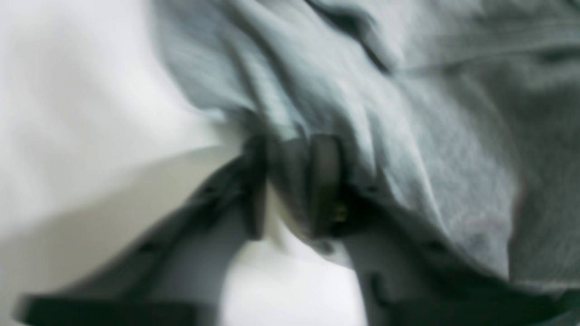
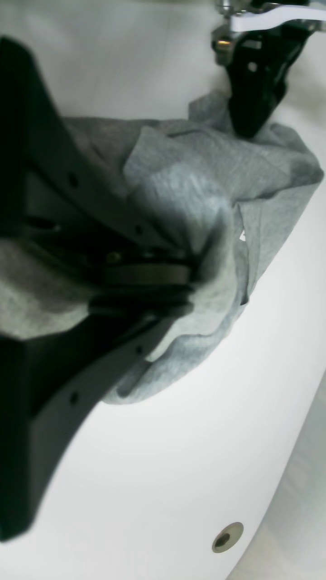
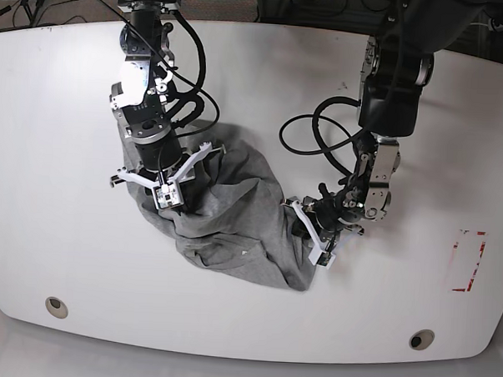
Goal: Fold the T-shirt properly
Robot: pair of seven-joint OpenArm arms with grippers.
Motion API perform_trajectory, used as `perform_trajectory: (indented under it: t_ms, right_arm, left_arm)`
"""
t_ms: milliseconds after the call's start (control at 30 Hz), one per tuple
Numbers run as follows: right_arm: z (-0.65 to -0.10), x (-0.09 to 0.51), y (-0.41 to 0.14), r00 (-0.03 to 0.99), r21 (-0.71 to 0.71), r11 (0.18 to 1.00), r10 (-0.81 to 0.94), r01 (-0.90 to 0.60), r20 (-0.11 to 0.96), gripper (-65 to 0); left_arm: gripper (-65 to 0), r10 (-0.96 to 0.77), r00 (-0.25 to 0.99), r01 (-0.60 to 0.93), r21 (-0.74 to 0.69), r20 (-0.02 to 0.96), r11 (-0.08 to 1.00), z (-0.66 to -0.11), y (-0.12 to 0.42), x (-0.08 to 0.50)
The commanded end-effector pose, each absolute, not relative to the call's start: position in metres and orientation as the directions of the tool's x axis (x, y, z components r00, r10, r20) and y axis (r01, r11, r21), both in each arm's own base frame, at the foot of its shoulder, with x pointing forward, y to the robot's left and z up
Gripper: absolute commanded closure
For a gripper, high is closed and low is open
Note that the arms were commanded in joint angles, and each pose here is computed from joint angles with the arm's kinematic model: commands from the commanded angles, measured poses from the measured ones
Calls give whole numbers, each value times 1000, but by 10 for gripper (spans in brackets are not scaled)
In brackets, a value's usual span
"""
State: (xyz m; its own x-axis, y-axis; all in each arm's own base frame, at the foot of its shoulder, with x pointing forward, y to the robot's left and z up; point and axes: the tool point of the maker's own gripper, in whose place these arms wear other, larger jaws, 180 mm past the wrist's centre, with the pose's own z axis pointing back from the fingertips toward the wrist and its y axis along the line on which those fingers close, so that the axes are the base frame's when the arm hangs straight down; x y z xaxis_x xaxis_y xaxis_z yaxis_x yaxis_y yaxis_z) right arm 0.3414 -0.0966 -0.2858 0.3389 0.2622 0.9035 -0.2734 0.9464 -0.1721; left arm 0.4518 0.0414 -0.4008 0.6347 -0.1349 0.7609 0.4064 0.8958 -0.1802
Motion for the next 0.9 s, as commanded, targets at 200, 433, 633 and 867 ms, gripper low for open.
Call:
perform_trajectory:
  t_ms: [200,433,633,867]
  right_arm:
    - [-266,348,-95,277,-180,946,254,-269,927,0]
    - [-267,348,-96,279,-178,947,253,-268,926,0]
    - [-267,348,-94,276,-175,947,250,-269,928,0]
    - [-270,347,-94,281,-175,946,252,-271,926,0]
  left_arm:
    - [0,-123,589,424,-175,799,889,-385,35,462]
    - [0,-127,595,410,-164,794,897,-390,38,459]
    - [-79,-149,585,410,-132,797,903,-391,45,458]
    - [-128,-118,562,375,-125,819,919,-382,64,466]
